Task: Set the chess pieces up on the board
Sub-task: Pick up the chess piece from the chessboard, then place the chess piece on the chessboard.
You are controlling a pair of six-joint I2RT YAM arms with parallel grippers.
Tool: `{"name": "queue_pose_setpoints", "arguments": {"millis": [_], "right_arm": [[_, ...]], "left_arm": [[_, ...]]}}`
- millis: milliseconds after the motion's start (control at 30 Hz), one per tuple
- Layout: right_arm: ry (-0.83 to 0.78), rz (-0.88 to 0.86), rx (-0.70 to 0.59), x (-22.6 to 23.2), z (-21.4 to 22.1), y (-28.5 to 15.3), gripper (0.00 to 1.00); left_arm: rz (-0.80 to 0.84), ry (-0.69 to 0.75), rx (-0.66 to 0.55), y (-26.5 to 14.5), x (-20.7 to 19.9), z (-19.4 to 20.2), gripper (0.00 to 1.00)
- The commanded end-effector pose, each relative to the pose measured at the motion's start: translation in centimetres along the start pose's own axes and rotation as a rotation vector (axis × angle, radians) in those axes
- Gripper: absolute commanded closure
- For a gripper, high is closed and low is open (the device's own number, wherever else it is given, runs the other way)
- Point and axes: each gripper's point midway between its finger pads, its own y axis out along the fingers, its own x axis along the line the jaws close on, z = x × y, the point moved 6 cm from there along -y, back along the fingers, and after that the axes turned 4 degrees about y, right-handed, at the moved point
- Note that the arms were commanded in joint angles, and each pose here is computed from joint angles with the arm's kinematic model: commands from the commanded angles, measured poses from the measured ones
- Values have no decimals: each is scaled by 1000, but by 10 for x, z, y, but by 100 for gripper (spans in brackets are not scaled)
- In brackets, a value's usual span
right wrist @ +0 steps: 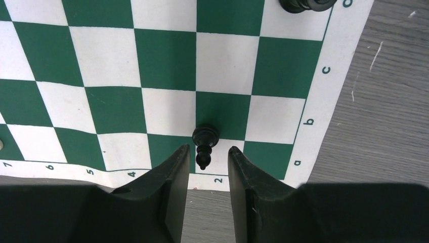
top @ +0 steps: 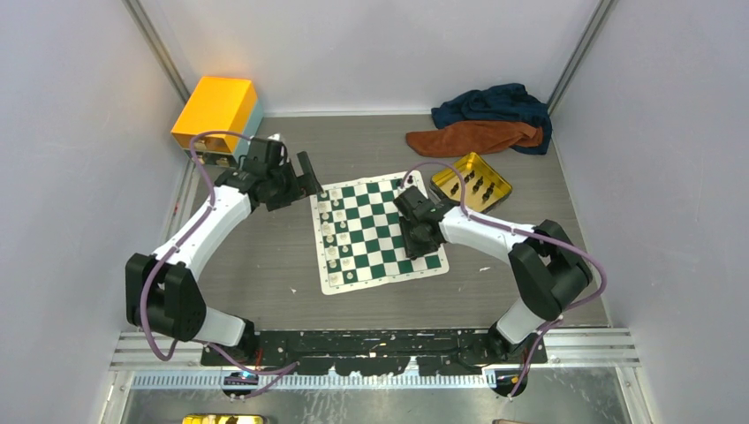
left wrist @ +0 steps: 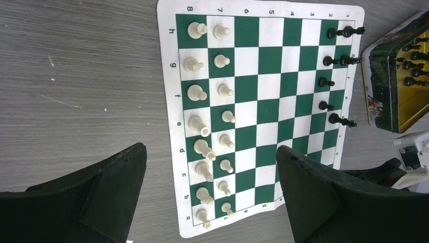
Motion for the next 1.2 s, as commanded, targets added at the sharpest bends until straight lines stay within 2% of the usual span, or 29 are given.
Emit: {"name": "queue_pose_setpoints", "arguments": {"millis": [0, 133, 267, 467, 833, 1167], "right_arm": [[-7, -33, -64, 10, -20, -5, 63], [-14, -31, -61, 11, -22, -3, 72], [-18, -27, -56, 11, -23, -1, 89], [-21, -25, -73, 10, -28, -12, 98], [-20, -16, -158, 16, -69, -55, 99], [51, 25, -206, -2, -131, -56, 99]], "left_arm": [[49, 10, -71, -4, -14, -20, 0], [48, 9, -68, -1, -14, -21, 0], [47, 10, -66, 0, -14, -21, 0], [42, 17, -75, -3, -15, -25, 0], [55, 39, -122, -14, -24, -43, 0], [65, 62, -139, -23, -26, -46, 0]]}}
